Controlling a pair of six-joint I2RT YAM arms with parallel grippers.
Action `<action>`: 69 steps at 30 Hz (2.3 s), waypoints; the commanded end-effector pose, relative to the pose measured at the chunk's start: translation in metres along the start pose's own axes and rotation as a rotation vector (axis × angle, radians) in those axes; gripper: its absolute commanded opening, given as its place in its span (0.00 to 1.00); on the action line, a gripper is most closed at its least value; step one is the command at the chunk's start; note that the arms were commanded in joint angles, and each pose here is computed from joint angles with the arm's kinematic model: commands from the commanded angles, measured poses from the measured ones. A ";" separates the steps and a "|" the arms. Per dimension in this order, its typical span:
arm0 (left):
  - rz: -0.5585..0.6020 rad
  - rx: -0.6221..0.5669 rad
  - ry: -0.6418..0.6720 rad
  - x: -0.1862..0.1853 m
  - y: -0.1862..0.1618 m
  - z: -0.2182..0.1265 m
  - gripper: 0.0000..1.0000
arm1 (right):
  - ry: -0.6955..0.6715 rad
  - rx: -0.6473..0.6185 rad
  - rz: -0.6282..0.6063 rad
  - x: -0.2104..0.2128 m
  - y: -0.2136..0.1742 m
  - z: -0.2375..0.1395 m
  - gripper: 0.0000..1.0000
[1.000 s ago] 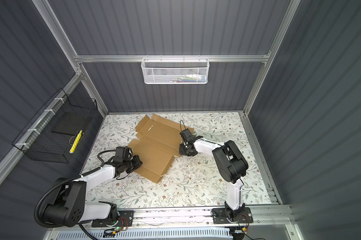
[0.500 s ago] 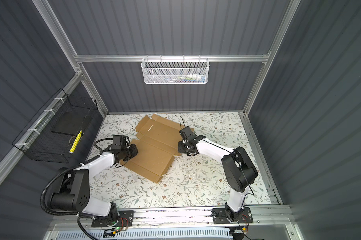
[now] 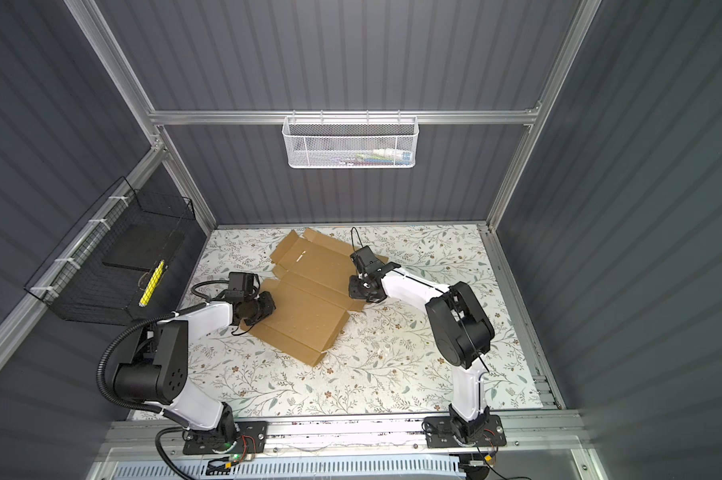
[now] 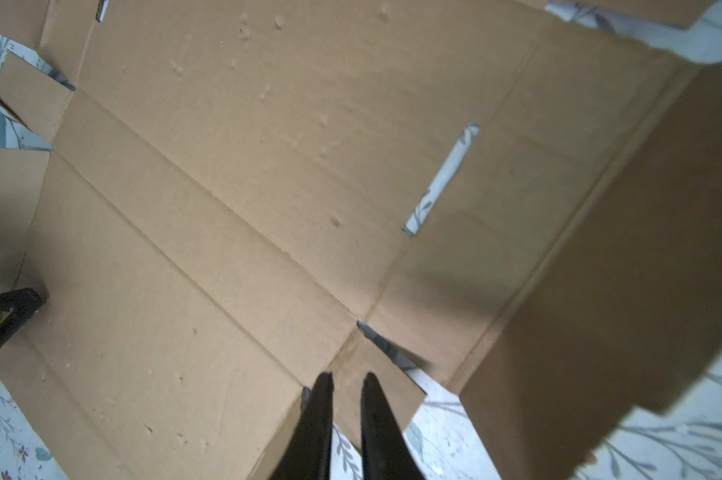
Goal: Fold the paper box
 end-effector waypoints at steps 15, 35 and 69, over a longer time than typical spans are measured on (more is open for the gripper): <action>-0.054 0.080 -0.060 0.017 -0.044 0.000 0.00 | 0.002 0.050 0.024 -0.002 -0.002 0.030 0.17; -0.039 0.100 -0.144 -0.011 -0.094 -0.031 0.00 | -0.001 0.080 0.043 -0.019 -0.008 0.043 0.17; 0.106 0.055 -0.032 -0.012 -0.074 -0.034 0.00 | 0.025 0.060 0.001 -0.008 -0.012 0.022 0.18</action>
Point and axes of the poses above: each gripper's point midway between its finger pads, its own z axis out along the fingers, its own x axis along the line the jaws close on, y = z × x, the point moved 4 cm from there along -z, back along the fingers, and after that the axes turned 5 degrees about -z, right-handed, at the moved point
